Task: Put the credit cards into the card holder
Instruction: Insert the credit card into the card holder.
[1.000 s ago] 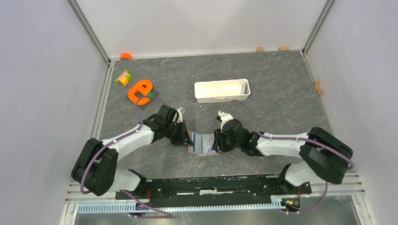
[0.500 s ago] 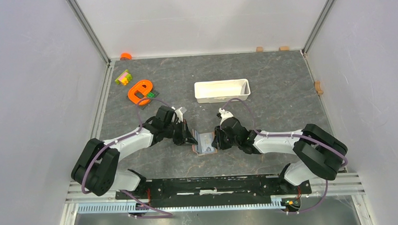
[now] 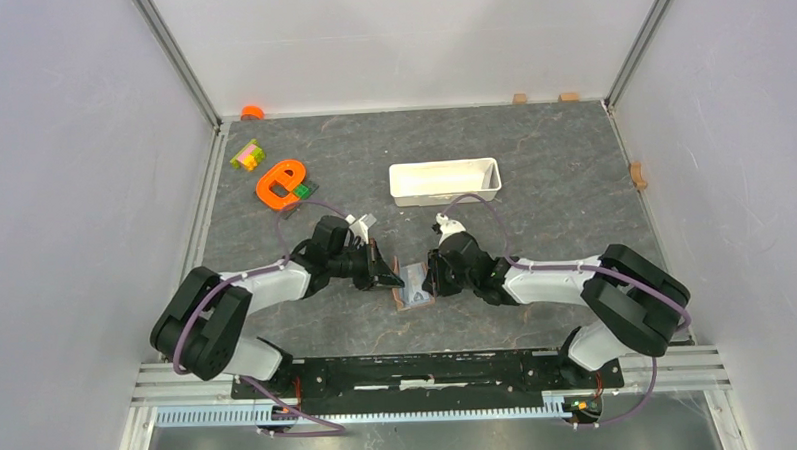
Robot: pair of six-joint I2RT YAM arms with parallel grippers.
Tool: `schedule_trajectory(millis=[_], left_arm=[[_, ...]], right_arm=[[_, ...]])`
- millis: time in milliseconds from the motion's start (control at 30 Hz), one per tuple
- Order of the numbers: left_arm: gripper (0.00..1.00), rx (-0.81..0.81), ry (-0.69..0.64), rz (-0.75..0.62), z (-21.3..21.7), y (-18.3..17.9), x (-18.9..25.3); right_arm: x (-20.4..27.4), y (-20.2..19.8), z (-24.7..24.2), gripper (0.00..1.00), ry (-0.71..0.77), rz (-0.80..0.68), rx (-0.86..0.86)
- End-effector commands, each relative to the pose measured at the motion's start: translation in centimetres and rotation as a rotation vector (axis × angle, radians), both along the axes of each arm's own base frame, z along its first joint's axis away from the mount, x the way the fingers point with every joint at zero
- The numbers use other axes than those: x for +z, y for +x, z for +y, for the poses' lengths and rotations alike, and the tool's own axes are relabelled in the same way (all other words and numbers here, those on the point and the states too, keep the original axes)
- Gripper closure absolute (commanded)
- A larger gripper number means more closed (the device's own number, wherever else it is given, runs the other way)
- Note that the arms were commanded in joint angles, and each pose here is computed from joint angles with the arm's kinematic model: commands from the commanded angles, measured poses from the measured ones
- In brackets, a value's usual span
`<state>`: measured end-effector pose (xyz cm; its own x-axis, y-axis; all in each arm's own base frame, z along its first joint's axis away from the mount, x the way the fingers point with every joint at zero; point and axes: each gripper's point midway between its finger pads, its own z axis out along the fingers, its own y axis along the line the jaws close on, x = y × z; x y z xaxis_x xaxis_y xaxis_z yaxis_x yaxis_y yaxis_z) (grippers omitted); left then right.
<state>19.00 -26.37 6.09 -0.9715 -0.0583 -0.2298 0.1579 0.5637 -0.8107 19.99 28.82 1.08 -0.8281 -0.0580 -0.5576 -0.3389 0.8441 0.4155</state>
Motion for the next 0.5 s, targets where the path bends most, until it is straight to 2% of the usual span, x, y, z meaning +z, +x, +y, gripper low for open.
schedule_trajectory(millis=[0,267,467], left_arm=[[0.89,-0.008,-0.010,-0.010,-0.50,-0.11,-1.07],[0.82,-0.015,-0.021,-0.004,-0.61,-0.26,-1.47],[0.83,-0.004,-0.002,0.003,-0.38,-0.25,-1.97]], right_arm=[[-4.36,-4.04,-1.55,0.72,-0.109,0.171,0.056],[-4.60,-4.15,-1.55,0.72,-0.117,0.181,0.058],[-4.68,-4.16,-1.61,0.72,-0.124,0.184,0.055]])
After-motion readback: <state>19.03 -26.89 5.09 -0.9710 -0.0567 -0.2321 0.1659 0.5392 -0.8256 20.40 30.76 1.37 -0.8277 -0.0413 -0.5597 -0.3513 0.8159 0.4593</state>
